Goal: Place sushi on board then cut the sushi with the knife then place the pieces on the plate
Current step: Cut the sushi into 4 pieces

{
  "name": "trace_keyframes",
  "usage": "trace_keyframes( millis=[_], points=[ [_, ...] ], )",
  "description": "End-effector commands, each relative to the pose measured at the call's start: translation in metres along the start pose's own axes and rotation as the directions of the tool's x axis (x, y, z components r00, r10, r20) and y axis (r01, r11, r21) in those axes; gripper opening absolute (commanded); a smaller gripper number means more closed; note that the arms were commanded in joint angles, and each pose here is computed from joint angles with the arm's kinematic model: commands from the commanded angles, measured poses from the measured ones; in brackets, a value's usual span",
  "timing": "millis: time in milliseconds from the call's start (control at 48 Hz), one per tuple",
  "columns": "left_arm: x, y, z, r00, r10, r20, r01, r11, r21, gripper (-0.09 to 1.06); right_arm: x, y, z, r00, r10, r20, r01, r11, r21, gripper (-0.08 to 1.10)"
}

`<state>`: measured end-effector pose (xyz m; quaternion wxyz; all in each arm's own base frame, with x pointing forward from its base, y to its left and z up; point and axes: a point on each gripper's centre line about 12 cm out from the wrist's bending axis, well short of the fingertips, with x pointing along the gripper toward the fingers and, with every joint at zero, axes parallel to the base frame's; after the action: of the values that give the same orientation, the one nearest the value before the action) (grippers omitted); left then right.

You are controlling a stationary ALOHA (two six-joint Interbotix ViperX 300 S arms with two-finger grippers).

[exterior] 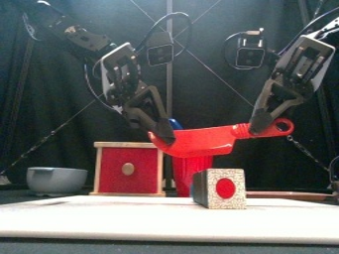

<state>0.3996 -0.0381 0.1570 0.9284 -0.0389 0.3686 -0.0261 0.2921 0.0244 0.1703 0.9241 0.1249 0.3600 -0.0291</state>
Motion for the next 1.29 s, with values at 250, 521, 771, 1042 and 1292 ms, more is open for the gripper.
trace_keyframes(
  millis=[250,521,771,1042,1292],
  points=[
    [0.005,-0.005,0.008,0.9998,-0.01,0.016,0.011,0.9999,-0.006,0.41,0.008,0.0,-0.005,0.999,-0.007,-0.033,0.007,1.0,0.01,0.39],
    [0.011,-0.005,0.008,0.9999,-0.009,0.01,0.009,1.0,-0.002,0.41,0.011,-0.004,-0.009,0.998,-0.028,-0.057,0.029,1.0,0.01,0.39],
    [0.013,-0.004,0.006,1.0,-0.008,0.005,0.008,1.0,-0.004,0.41,0.011,-0.005,-0.01,0.997,-0.034,-0.064,0.035,0.999,0.002,0.39],
    [0.014,-0.003,0.006,1.0,-0.005,0.003,0.005,1.0,-0.005,0.41,0.011,-0.006,-0.011,0.997,-0.037,-0.068,0.037,0.999,0.0,0.39],
    [0.019,-0.002,0.0,0.9999,-0.003,-0.016,0.003,1.0,-0.005,0.41,0.016,-0.007,-0.016,0.995,-0.045,-0.093,0.045,0.999,-0.001,0.39]
  ],
)
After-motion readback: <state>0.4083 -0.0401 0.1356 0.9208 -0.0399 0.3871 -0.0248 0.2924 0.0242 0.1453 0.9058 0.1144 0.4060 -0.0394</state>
